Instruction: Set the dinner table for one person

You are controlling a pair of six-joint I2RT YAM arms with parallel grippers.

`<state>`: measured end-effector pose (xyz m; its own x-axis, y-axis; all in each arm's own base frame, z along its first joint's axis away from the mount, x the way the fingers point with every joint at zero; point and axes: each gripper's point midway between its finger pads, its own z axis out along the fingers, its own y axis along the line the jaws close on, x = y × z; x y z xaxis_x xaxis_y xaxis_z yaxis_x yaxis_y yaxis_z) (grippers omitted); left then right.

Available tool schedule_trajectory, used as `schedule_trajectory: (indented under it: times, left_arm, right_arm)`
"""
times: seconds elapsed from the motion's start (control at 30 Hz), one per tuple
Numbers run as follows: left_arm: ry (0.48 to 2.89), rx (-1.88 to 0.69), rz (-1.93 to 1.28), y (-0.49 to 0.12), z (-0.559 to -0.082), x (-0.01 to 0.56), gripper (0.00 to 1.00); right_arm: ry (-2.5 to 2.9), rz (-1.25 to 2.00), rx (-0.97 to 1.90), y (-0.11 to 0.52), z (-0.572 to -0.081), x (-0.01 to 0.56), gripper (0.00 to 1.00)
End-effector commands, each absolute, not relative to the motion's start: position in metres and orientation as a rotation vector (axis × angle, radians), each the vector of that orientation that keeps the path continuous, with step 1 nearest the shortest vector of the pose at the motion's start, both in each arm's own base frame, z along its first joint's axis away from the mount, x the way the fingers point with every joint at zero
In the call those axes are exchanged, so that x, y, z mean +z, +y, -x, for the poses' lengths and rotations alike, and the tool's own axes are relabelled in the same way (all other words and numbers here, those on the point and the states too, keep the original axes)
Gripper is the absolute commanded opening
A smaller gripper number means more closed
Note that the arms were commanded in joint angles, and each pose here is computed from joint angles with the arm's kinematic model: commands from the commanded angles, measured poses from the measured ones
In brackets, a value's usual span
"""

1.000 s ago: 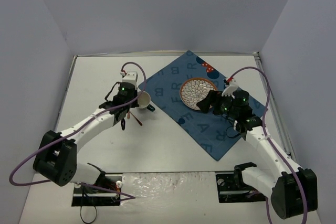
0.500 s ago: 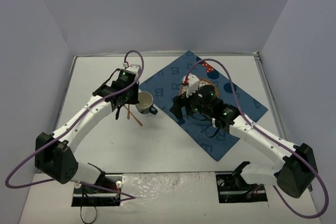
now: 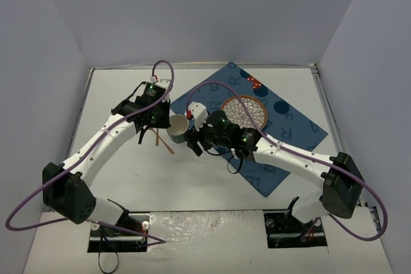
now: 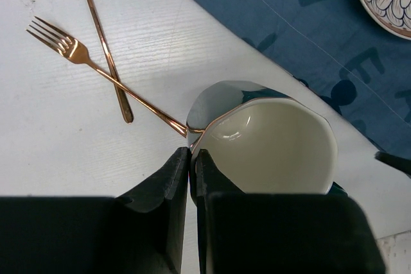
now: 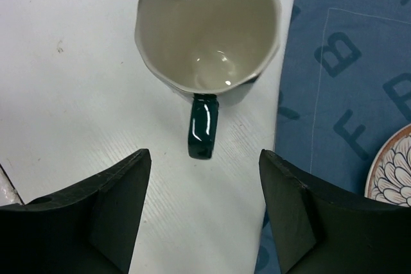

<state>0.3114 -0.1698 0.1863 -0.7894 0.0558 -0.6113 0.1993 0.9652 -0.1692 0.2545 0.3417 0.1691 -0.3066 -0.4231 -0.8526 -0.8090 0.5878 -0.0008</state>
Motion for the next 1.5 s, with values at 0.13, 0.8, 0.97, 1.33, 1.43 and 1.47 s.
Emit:
schedule_trajectory:
  times: [0.13, 0.8, 0.97, 1.33, 1.43, 1.47]
  left_arm:
    - [2.343, -0.438, -0.154, -0.189, -0.322, 0.234, 0.00]
    - [2.298, -0.420, -0.145, -0.183, -0.318, 0.245, 0.00]
    - [2.271, -0.384, -0.089, -0.174, -0.320, 0.249, 0.37]
    - [2.176, -0.279, 0.008, -0.138, -0.321, 0.268, 0.97]
    - [2.175, -0.254, 0.061, -0.119, -0.317, 0.261, 0.97]
    - [2.178, -0.250, 0.075, -0.113, -0.314, 0.256, 0.97]
  right_arm:
    - [1.856, 0.961, 0.492, 0.364, -0.276, 0.191, 0.52]
    - [1.898, 0.922, 0.433, 0.367, -0.287, 0.179, 0.00]
    - [1.895, 0.891, 0.395, 0.353, -0.287, 0.182, 0.00]
    - [1.890, 0.641, 0.305, 0.275, -0.307, 0.208, 0.00]
    - [1.873, 0.501, 0.242, 0.232, -0.318, 0.225, 0.00]
    - [1.874, 0.441, 0.219, 0.216, -0.320, 0.230, 0.00]
